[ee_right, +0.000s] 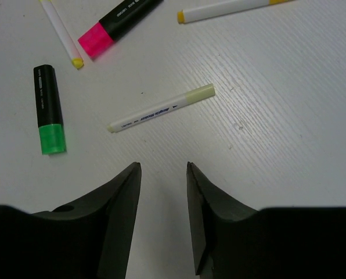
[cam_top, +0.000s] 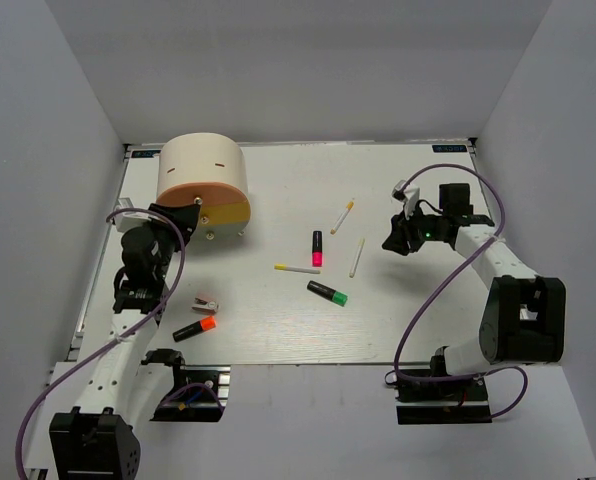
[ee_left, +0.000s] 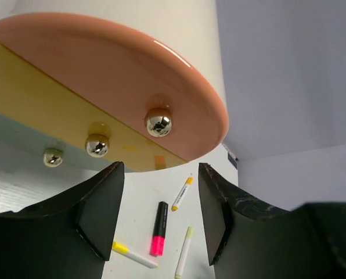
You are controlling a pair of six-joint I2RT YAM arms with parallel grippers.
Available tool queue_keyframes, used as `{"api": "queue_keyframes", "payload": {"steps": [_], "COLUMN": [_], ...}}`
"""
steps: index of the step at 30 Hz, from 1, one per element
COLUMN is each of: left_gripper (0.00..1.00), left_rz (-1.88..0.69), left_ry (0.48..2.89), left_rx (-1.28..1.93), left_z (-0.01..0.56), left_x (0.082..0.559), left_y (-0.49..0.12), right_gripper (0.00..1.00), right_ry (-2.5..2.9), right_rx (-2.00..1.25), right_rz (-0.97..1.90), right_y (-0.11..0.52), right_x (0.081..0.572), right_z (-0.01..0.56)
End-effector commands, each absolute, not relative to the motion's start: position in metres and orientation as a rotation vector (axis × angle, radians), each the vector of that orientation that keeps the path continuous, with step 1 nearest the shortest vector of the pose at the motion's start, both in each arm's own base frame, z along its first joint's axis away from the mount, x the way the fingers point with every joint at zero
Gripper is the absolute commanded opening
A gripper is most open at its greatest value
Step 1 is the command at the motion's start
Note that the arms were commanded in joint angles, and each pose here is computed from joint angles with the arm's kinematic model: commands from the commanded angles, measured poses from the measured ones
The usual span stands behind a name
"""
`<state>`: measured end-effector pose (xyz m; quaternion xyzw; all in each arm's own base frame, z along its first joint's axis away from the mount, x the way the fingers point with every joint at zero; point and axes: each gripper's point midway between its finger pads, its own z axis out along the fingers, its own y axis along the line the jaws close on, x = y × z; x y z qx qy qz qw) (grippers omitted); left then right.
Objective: Sort the stationery into containers
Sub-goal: Open the drawer
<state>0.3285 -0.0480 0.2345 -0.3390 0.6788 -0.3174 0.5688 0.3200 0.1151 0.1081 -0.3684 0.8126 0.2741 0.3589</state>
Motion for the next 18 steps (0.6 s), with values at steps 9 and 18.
{"api": "queue_keyframes", "payload": {"steps": [9,18], "left_gripper": [0.66,0.66], "left_rz": [-0.830,-0.898], "left_ry": [1.504,1.429], "left_rx": [-0.814,-0.833], "left_z": [0.229,0.230], "left_x": [0.349,0.358], "left_y": [-0.051,-0.052], "right_gripper": [0.44,0.42], "right_ry": [1.957,1.943], "right_rx": [-0.996,-1.017], "right_rz": [0.710,0.728], "right_y": [0.123,0.125], "right_x": [0.324,0.320], "right_z": [0.125,0.122]}}
